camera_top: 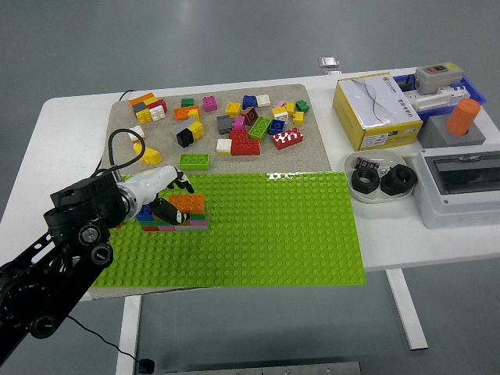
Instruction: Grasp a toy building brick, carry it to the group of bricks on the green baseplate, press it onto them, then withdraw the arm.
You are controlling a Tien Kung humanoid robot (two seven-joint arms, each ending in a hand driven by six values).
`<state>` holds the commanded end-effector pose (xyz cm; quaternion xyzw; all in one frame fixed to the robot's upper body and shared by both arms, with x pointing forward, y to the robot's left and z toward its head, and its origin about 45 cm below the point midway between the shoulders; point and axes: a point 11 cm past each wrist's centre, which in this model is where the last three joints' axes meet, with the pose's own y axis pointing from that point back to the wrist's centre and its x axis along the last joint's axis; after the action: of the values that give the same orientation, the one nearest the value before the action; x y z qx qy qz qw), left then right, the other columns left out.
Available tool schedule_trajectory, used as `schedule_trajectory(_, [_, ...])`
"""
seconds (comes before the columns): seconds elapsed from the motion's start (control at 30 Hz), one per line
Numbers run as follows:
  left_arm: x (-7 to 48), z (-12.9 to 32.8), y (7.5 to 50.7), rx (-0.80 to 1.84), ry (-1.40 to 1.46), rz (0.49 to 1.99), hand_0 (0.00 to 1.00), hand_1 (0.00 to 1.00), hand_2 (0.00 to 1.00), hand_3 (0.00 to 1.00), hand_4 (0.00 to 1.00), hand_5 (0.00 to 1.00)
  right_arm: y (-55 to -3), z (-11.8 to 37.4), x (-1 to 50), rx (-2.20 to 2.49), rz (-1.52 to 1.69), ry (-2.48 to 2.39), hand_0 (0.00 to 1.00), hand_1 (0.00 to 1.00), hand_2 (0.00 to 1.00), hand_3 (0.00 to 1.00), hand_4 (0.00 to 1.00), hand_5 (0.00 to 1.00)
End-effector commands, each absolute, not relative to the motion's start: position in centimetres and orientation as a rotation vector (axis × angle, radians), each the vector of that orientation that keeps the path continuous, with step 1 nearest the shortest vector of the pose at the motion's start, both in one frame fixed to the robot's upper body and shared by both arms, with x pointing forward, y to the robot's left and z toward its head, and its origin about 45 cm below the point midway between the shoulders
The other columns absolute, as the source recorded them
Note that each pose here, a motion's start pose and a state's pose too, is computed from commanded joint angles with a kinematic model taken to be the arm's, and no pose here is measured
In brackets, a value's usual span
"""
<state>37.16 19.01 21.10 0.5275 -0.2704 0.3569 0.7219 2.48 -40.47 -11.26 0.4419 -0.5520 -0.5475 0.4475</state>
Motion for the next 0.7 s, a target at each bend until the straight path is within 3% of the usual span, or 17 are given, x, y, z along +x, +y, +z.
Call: schedule_trajectory(0.7, [36.7, 23.2, 19.5, 1.128, -0.628, 0.792, 0.898, 0.868, 0.857, 0.764, 0.877, 0.140, -40.5, -11.2, 2.4, 1.090, -1.359, -1.367, 0.717, 0.667, 0.704, 0.901, 0.743, 0.998])
